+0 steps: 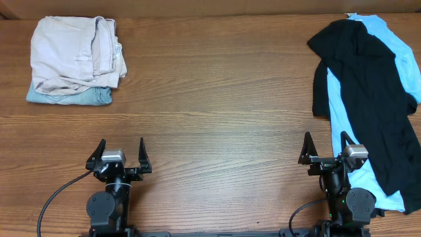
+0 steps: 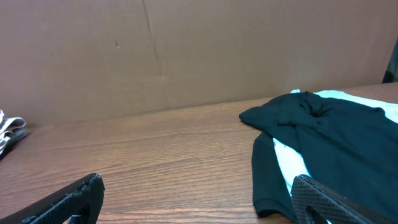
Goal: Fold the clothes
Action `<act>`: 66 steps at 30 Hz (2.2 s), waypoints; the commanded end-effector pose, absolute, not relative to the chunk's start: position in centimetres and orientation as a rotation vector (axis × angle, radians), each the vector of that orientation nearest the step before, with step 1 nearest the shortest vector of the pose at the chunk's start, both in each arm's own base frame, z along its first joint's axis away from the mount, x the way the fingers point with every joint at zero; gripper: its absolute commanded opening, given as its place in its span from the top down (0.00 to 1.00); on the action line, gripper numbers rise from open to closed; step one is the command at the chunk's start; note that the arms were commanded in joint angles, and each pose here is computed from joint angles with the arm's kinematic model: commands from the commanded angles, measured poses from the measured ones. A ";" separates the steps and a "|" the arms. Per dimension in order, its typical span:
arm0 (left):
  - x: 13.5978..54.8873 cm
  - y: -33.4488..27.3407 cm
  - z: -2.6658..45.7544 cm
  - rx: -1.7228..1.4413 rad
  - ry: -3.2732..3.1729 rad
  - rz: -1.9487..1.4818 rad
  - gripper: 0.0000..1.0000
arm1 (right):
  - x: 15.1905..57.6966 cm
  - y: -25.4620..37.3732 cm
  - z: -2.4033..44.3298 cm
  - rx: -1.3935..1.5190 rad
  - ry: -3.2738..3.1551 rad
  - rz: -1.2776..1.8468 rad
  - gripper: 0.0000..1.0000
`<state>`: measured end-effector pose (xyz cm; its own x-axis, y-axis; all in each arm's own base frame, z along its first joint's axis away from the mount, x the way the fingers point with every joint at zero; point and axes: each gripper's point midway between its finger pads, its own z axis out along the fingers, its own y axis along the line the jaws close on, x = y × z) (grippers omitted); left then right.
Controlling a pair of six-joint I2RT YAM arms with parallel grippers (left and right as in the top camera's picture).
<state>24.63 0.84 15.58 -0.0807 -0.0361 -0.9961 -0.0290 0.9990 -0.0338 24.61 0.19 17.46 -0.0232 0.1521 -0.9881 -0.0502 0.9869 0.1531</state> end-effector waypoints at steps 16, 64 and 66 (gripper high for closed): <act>24.6 0.7 15.6 -0.064 1.646 -0.023 0.00 | 24.6 0.2 17.3 0.079 1.579 0.161 0.00; 24.6 0.8 15.7 -0.064 1.643 -0.023 0.00 | 24.6 0.6 17.4 0.059 1.579 0.181 0.00; 24.6 0.7 15.7 -0.064 1.640 -0.024 0.00 | 24.6 0.6 17.6 0.057 1.572 0.181 0.00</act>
<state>24.63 0.83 15.60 -0.0800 -0.0360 -0.9961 -0.0286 0.9990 -0.0338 24.59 0.40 17.48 -0.0239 0.1519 -0.9881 -0.0628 0.9862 0.1531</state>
